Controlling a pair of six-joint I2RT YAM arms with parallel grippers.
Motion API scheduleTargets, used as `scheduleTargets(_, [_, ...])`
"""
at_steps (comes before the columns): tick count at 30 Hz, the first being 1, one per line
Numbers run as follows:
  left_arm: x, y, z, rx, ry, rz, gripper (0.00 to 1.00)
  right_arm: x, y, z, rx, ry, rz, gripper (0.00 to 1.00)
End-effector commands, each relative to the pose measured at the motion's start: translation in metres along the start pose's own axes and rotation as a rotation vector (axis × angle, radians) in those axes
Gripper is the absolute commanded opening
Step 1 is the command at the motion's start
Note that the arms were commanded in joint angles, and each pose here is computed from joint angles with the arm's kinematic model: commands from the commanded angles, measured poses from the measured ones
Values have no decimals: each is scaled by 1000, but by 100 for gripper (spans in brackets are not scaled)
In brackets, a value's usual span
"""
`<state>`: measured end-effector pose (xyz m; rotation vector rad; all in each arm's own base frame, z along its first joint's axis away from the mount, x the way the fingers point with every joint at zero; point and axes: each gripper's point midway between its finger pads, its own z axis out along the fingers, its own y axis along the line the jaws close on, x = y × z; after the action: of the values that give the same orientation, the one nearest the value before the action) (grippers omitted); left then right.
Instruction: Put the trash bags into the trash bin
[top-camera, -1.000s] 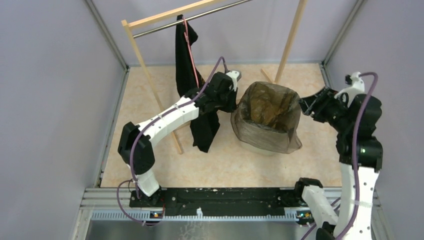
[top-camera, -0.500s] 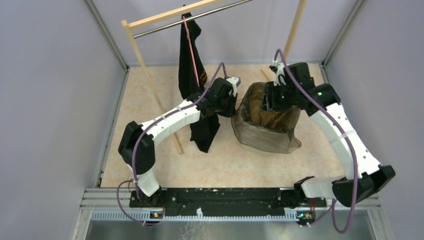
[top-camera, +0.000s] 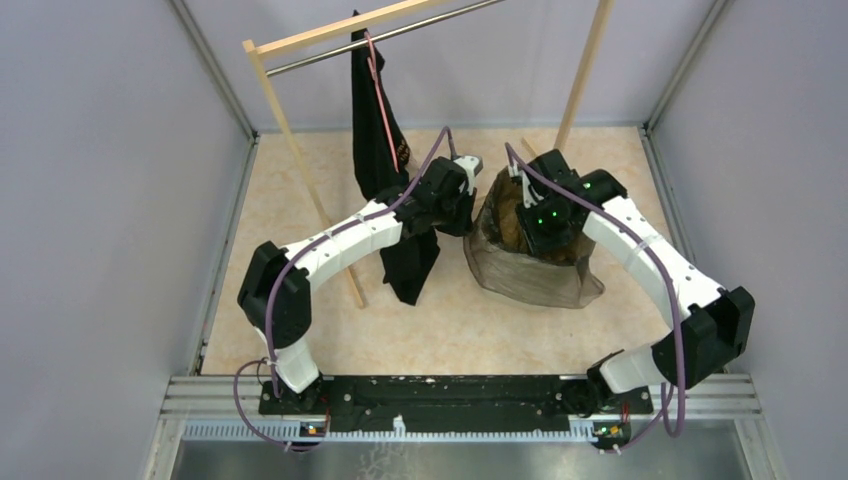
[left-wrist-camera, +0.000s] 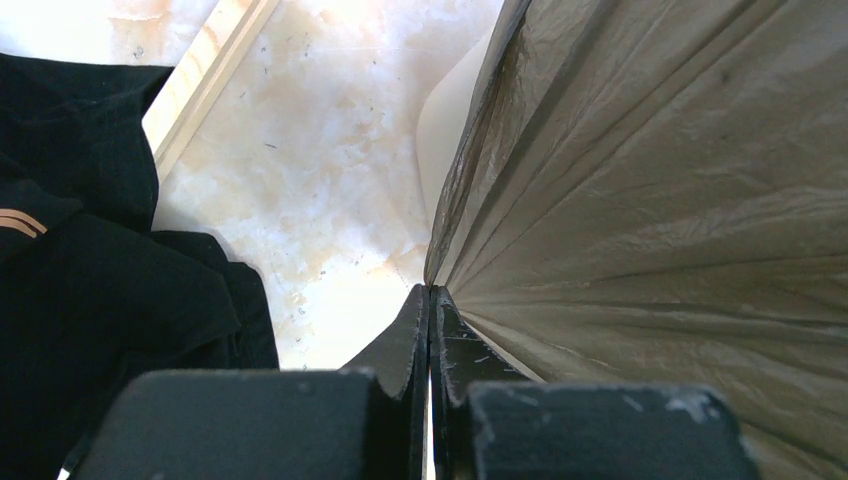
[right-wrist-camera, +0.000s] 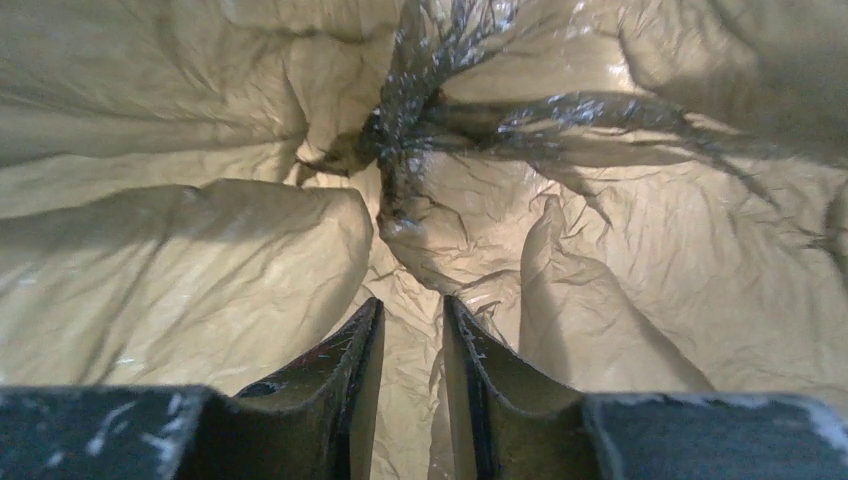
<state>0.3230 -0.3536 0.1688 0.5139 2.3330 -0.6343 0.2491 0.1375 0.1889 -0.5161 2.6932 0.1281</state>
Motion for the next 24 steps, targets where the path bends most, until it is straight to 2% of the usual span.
scheduleTargets(1, [-4,3,2,-19,-20,21,0,7,0,8,4,6,-26,27])
scheduleTargets(11, [-11,1,1,-13,-34,27,0,3,9,66,-27,43,-29,27])
scheduleTargets(17, [-7,4,0,-24,-30,31,0,20,19,96,-80,20,5,29])
scheduleTargets(24, [-8,2,2,-14,-29,30,0,20,24,113,-108,-45,39,34])
